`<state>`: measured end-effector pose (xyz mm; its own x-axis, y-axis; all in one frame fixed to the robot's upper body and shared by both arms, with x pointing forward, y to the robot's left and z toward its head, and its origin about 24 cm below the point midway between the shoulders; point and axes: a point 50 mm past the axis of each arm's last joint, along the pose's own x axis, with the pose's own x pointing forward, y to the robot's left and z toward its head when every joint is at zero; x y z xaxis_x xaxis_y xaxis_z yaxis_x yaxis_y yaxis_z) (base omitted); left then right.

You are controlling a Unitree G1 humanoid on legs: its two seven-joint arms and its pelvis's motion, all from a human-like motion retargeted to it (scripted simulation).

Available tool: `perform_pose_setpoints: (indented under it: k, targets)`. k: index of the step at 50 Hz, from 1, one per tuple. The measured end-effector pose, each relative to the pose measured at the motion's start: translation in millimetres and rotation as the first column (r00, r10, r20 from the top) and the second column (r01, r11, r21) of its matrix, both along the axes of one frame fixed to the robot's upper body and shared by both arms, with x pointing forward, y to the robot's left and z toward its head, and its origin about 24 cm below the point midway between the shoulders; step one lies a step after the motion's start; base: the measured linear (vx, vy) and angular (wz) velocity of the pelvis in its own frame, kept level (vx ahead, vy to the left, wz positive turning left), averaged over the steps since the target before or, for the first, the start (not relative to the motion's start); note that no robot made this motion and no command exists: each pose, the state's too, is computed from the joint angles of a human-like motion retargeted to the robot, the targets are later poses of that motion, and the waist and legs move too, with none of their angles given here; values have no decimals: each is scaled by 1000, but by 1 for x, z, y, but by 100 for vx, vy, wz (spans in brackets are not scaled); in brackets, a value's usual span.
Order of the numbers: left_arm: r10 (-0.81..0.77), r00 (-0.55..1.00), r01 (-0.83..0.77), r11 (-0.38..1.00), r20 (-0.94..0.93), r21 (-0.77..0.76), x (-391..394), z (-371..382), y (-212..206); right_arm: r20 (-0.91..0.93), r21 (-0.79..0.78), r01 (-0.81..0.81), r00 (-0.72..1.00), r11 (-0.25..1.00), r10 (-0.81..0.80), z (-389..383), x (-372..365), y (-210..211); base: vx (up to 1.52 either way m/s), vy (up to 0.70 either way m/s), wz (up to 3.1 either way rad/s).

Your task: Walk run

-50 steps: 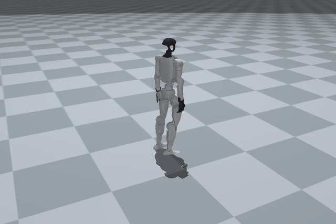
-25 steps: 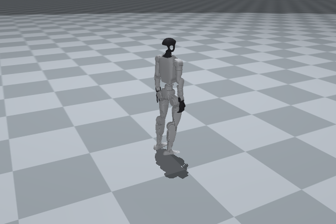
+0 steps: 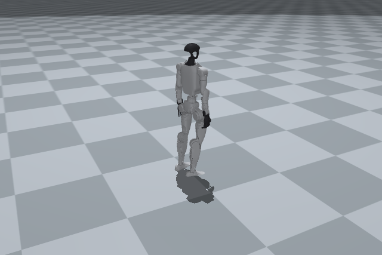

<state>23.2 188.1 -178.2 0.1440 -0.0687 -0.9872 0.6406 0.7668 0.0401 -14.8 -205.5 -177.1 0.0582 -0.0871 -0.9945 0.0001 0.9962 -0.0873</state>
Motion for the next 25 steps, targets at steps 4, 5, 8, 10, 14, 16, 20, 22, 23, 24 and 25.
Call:
perform_pose_setpoints:
  k: [4,5,8,10,14,16,20,22,23,24,25]
  targets:
    - [-1,1000,1,1000,0,0,0,0,0,2,-1,-1,1000,1000,1,0,0,0,0,0,0]
    - [-2,1000,2,1000,0,0,0,0,0,2,-2,-1,1000,1000,1,0,0,0,0,0,0]
    - [-2,1000,2,1000,-1,-1,0,0,0,2,-2,-1,1000,1000,1,0,0,0,0,0,0]
    - [-2,1000,2,1000,-1,-1,0,0,0,2,-2,-1,1000,1000,1,0,0,0,0,0,0]
    - [-3,1000,3,1000,-1,-1,0,0,0,2,-2,-2,1000,1000,3,0,0,0,0,0,0]
    - [-2,1000,2,1000,-2,-2,0,0,-1,2,-2,-2,1000,1000,2,0,0,0,0,0,0]
    - [-2,1000,2,1000,-2,-2,0,0,-1,2,0,-2,1000,1000,2,0,0,1,0,0,0]
    - [-1,1000,1,1000,-3,-2,-1,0,-1,2,1,-1,1000,1000,1,0,0,1,0,0,0]
    - [-1,1000,1,1000,-3,-2,-1,0,-1,2,1,-1,1000,1000,1,0,0,2,0,0,0]
    - [-1,1000,1,1000,-3,-2,-1,0,-1,2,1,-1,1000,1000,1,0,-1,2,0,0,0]
    - [0,1000,0,1000,-3,-2,-1,0,-1,2,2,-1,1000,1000,1,0,-1,2,0,0,0]
